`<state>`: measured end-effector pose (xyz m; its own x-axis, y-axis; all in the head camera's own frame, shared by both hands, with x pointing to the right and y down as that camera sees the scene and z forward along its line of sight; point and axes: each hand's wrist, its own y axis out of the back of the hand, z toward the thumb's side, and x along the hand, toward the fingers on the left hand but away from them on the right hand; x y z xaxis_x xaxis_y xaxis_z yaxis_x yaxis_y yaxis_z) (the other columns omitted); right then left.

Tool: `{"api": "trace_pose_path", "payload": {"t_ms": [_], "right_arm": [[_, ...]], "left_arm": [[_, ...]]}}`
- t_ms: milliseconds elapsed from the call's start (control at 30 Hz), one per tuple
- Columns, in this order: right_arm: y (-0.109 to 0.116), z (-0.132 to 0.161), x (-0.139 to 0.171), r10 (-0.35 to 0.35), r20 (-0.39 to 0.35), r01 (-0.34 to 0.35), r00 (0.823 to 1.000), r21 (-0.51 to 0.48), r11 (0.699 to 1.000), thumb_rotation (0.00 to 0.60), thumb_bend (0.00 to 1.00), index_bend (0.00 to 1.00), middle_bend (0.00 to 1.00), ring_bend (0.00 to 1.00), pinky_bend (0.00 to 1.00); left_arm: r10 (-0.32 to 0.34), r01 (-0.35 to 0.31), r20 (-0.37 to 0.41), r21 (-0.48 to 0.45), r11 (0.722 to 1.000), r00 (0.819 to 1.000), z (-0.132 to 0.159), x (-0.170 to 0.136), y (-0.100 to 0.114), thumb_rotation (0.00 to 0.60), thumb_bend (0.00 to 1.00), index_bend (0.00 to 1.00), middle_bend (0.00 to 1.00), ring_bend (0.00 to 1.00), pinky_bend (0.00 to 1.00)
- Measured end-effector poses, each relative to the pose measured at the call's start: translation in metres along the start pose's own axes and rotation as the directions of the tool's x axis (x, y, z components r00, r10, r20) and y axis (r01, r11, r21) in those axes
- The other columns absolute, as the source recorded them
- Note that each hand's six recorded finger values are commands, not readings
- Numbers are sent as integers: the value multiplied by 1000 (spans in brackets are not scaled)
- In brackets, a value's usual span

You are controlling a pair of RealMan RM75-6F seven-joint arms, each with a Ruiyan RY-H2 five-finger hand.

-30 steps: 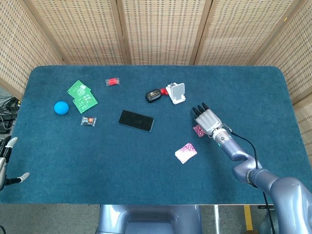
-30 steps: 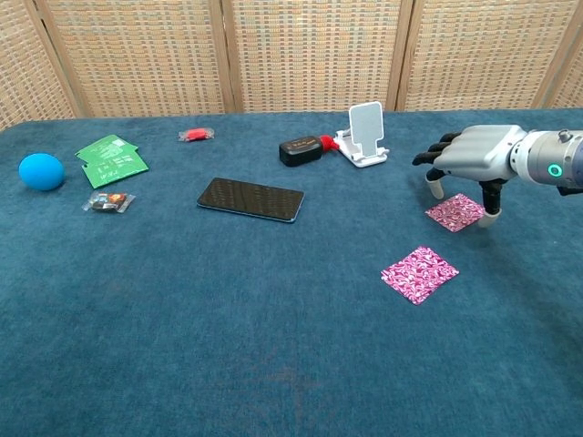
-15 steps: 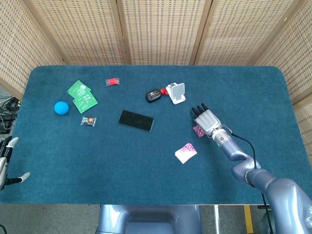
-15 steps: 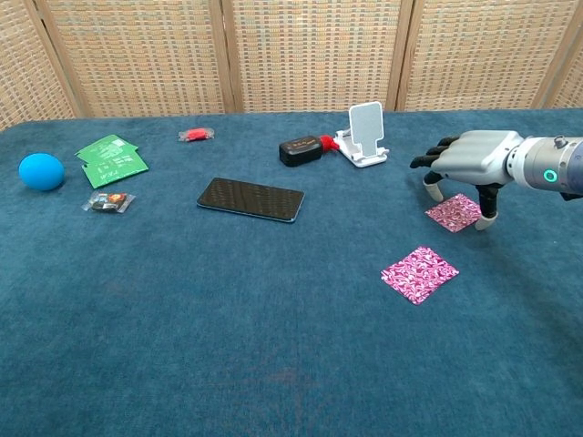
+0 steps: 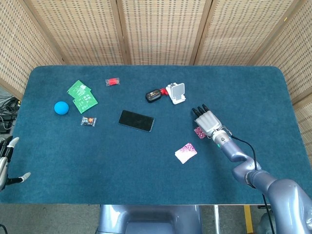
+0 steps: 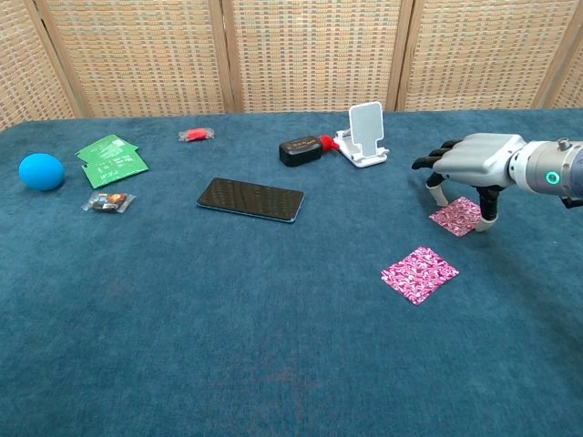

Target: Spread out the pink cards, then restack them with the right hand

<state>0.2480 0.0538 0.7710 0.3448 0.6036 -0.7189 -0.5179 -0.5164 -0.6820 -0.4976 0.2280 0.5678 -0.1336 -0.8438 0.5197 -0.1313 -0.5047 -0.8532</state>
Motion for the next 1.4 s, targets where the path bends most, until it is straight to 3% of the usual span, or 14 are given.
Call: {"api": "trace_pose_path", "payload": {"t_ms": [767, 1400], "right_arm": [[3, 2, -2, -20, 10, 20, 1000, -51, 998, 600, 289, 532, 68, 28, 59], [9, -3, 1, -37, 17, 38, 999, -54, 998, 600, 293, 535, 74, 30, 60]], "left_arm": [[2, -2, 0, -3, 1000, 1000, 0, 0, 1, 600, 0, 0, 0, 0, 0], [2, -2, 6, -5, 1000, 1000, 2, -1, 1, 600, 0, 0, 0, 0, 0]]}}
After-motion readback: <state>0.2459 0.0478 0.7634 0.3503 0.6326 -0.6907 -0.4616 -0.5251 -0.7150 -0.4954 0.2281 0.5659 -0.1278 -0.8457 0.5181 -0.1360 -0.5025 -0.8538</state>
